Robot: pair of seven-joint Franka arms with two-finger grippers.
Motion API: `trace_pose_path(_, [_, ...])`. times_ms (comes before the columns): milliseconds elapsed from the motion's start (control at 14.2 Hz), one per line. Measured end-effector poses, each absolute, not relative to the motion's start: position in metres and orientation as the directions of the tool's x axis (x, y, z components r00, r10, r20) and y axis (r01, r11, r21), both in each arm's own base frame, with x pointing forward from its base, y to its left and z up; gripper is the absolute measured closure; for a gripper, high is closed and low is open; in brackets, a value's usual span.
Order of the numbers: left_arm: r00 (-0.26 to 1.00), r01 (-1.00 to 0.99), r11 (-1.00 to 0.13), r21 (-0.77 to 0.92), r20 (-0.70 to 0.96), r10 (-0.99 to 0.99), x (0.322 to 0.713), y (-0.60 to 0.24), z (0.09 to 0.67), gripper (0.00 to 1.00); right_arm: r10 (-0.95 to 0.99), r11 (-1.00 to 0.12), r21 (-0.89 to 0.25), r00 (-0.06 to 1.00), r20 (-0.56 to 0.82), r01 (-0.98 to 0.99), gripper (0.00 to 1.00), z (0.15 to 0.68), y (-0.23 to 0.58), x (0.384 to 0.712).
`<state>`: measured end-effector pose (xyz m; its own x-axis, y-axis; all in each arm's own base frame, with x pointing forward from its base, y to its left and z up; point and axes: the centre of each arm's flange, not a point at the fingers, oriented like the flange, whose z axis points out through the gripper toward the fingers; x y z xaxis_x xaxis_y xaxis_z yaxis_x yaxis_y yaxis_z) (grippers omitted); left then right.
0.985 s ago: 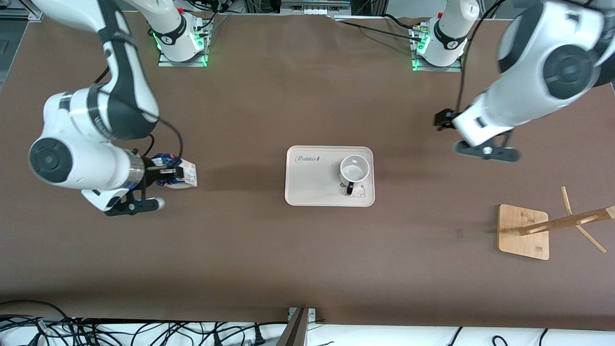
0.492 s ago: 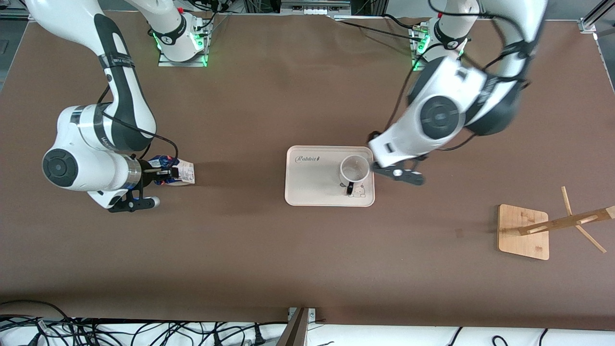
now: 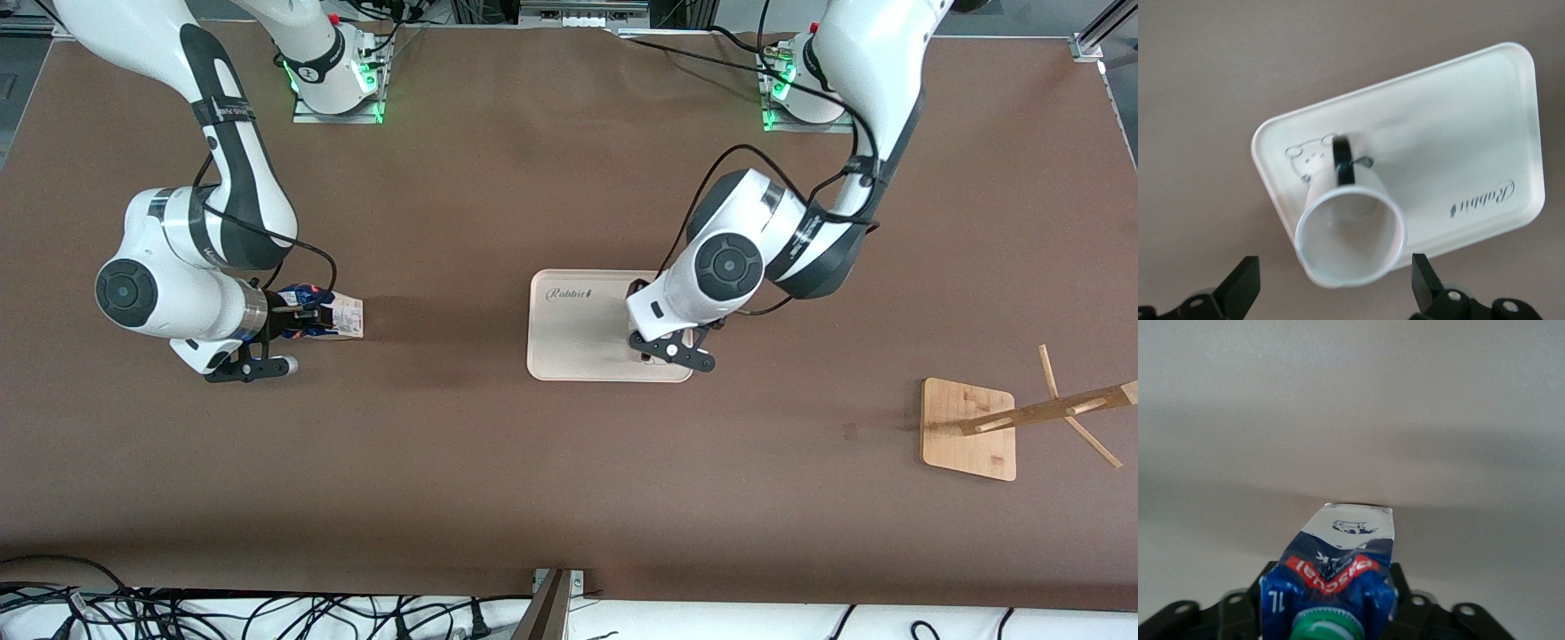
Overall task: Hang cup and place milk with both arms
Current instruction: 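Lower the carton onto the table while the left gripper grasps the mug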
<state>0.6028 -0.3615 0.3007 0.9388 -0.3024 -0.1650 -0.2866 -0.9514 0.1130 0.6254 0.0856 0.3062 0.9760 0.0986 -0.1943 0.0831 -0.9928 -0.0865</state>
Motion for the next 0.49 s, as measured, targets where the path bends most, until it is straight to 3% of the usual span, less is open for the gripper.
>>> trace_pose_path(141, [0.945, -0.280, -0.952, 0.126, -0.140, -0.297, 0.601, -0.383, 0.276, 0.00, 0.099, -0.993, -0.087, 0.977, -0.186, 0.084, 0.02, 0.310, 0.086, 0.626])
trace_pose_path(492, [0.948, -0.260, -0.958, 0.119, -0.155, -0.276, 0.581, -0.418, 0.256, 0.00, 0.094, -0.992, -0.099, 0.991, -0.096, 0.084, 0.00, 0.362, 0.088, 0.630])
